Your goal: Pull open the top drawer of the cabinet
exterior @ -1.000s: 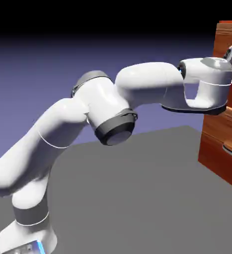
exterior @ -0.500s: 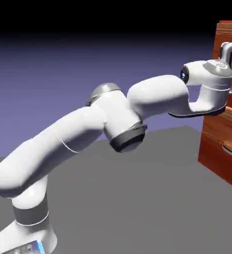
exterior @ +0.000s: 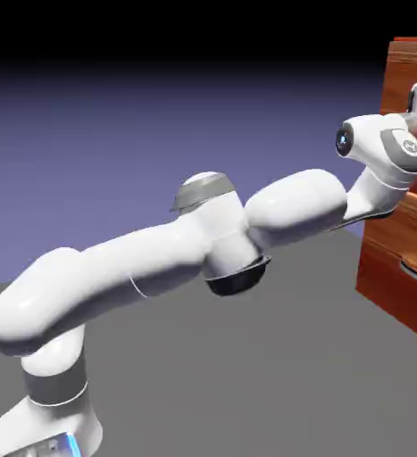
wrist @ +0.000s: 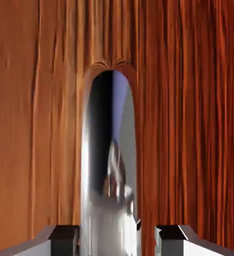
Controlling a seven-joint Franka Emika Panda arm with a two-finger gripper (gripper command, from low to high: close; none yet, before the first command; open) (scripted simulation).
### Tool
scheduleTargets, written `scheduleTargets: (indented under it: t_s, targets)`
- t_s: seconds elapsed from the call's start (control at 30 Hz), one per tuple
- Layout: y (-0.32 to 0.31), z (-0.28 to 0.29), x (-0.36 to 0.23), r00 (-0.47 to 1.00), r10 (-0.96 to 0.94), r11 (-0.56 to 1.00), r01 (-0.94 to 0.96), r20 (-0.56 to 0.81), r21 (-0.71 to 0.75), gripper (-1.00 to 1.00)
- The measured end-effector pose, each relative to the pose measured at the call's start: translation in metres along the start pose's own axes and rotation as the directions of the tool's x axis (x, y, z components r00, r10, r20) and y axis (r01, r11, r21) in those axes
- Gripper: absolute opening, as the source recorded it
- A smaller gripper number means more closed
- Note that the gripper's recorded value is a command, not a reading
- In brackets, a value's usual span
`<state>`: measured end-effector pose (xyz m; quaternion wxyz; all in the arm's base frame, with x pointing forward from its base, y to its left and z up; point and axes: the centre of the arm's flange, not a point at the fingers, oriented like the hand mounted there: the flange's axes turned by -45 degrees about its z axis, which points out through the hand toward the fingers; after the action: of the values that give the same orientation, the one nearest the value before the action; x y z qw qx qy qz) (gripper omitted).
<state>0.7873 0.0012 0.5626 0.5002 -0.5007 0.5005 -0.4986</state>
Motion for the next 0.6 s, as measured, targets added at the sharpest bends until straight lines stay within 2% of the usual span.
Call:
scheduleTargets:
  t_s: [0.6]
  targets:
    - [-0.001, -0.074, 0.0, 1.0, -0.002, 1.0, 0.002, -0.001, 0.004, -1.0]
